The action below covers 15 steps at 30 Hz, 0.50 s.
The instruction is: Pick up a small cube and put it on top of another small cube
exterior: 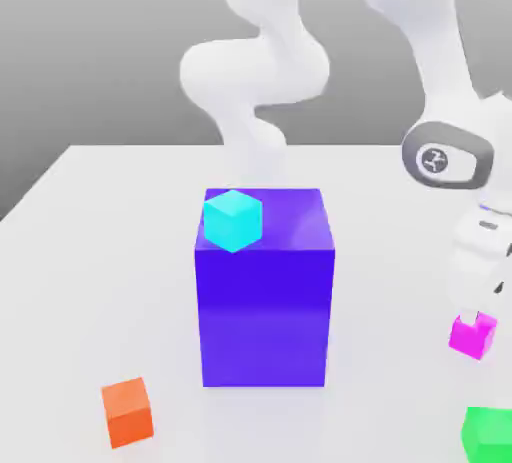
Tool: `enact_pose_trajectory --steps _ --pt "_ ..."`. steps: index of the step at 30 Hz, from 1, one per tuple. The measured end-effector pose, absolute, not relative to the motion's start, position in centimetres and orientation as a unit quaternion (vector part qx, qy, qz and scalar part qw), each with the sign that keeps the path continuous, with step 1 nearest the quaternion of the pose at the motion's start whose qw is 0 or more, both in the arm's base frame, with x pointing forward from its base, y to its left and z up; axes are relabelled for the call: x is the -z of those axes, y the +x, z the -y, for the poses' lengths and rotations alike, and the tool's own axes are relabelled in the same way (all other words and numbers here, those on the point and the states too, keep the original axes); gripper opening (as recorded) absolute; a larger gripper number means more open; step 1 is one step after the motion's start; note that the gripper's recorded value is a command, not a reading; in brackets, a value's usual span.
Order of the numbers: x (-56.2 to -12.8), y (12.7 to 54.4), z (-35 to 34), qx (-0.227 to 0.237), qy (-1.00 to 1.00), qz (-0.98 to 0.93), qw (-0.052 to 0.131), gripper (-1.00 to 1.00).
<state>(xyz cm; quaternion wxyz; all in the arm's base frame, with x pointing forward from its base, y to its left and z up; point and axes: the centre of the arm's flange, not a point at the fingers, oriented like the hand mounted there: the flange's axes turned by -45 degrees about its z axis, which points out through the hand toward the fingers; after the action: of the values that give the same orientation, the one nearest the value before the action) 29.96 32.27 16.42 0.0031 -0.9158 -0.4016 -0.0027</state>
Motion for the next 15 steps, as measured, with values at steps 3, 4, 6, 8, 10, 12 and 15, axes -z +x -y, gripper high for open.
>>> enact_pose_trajectory --steps 3,4,6,8,10,12,15 --pt "-13.8 29.8 -32.2 0.001 -0.915 0.403 0.002 0.00" --pt "-13.0 29.7 -32.1 0.001 -0.915 0.403 0.001 -1.00" --pt "-13.0 29.7 -32.1 0.001 -0.915 0.403 0.001 -1.00" --pt "-13.0 29.7 -32.1 0.001 -0.915 0.403 0.001 -1.00" --pt "-12.6 29.7 -32.1 0.001 -0.915 0.404 0.001 -1.00" --pt "-13.5 29.8 -32.2 0.002 -0.915 0.403 0.002 -1.00" --pt "-15.9 29.9 -32.3 0.003 -0.916 0.402 0.004 -1.00"
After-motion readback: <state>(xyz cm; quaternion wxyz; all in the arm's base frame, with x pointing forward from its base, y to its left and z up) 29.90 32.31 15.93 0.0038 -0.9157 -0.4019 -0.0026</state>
